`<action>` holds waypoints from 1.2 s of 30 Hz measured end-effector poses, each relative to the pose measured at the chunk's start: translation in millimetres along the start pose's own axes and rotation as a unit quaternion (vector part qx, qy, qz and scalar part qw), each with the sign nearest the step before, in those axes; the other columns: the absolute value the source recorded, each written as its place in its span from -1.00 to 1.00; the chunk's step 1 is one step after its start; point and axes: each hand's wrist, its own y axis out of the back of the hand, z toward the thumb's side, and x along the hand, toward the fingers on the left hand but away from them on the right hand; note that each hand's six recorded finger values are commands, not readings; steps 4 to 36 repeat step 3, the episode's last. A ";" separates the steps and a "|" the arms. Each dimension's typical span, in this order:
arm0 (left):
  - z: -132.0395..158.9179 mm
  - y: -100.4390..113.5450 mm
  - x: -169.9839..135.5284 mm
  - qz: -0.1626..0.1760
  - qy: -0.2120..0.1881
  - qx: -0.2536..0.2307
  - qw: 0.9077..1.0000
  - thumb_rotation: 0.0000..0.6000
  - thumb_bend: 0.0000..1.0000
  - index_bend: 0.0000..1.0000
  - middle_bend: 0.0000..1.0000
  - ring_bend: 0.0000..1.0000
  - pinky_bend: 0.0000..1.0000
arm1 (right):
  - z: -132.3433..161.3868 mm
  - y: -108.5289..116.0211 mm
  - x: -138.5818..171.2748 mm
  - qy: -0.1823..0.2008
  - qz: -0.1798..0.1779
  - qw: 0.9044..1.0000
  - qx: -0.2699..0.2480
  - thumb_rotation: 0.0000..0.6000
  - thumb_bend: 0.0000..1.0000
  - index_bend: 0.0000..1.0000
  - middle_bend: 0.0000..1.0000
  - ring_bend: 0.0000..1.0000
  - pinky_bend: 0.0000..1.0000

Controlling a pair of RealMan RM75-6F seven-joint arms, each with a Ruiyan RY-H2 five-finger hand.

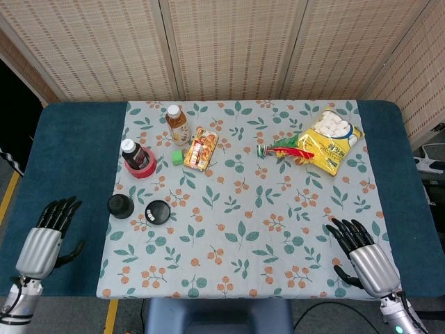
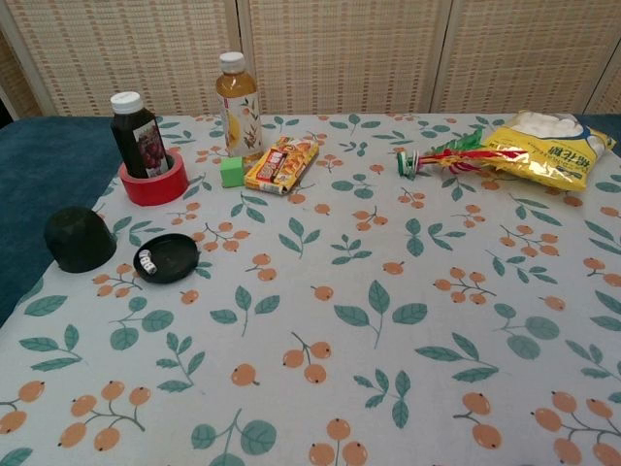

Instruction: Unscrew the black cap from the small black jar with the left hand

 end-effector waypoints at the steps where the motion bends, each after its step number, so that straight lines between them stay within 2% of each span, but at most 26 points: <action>1: -2.8 -1.3 -7.9 -0.002 0.000 0.002 1.000 1.00 -0.28 -1.00 -1.00 -1.00 -0.92 | -0.1 0.0 -0.2 -0.001 -0.002 1.000 0.002 1.00 -0.61 -1.00 -1.00 -1.00 -1.00; 3: -5.6 -4.6 -13.1 -0.011 0.003 0.003 1.000 1.00 -0.28 -1.00 -1.00 -1.00 -0.93 | 0.7 0.2 -0.3 -0.003 -0.007 1.000 0.005 1.00 -0.61 -1.00 -1.00 -1.00 -1.00; 36: -5.6 -4.6 -13.1 -0.011 0.003 0.003 1.000 1.00 -0.28 -1.00 -1.00 -1.00 -0.93 | 0.7 0.2 -0.3 -0.003 -0.007 1.000 0.005 1.00 -0.61 -1.00 -1.00 -1.00 -1.00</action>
